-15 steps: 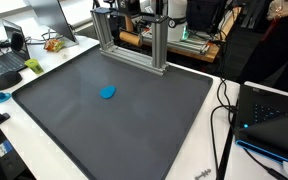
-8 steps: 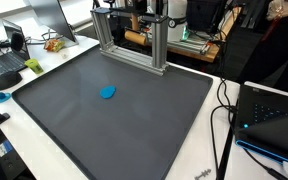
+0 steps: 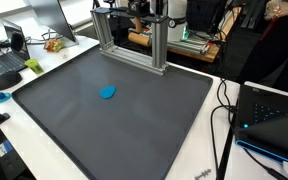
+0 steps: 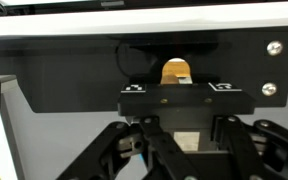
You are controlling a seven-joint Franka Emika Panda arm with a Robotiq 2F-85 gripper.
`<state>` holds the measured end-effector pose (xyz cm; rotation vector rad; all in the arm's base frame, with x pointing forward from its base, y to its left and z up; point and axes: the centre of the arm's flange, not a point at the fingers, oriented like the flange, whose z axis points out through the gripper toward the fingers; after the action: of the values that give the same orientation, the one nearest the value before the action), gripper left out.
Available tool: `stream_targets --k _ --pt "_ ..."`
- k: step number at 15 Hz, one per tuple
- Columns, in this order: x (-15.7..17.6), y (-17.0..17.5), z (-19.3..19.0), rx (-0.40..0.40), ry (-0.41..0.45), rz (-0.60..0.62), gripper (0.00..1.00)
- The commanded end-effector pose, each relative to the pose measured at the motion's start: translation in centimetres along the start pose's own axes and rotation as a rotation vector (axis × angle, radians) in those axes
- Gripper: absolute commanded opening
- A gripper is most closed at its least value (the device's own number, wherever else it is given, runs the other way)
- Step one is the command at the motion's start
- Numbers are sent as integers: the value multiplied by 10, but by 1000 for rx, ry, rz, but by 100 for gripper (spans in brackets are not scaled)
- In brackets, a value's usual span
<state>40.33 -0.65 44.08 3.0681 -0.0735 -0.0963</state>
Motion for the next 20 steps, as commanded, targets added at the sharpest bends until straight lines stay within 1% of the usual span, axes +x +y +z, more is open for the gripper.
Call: stream_targets --k 1,5,9,13,14,15,16,20 --pt "-26 1 -1 18 -1 -16 23" --pt "-41 0 8 27 -20 -17 23" --pt "-52 2 8 42 -2 -28 23" --pt "-56 2 6 57 24 -43 23" --pt "-55 1 6 53 29 -45 29" --pt "-55 1 5 59 37 -52 24" --pt "-53 0 4 57 48 -45 22" --pt "-48 -2 5 48 51 -21 22"
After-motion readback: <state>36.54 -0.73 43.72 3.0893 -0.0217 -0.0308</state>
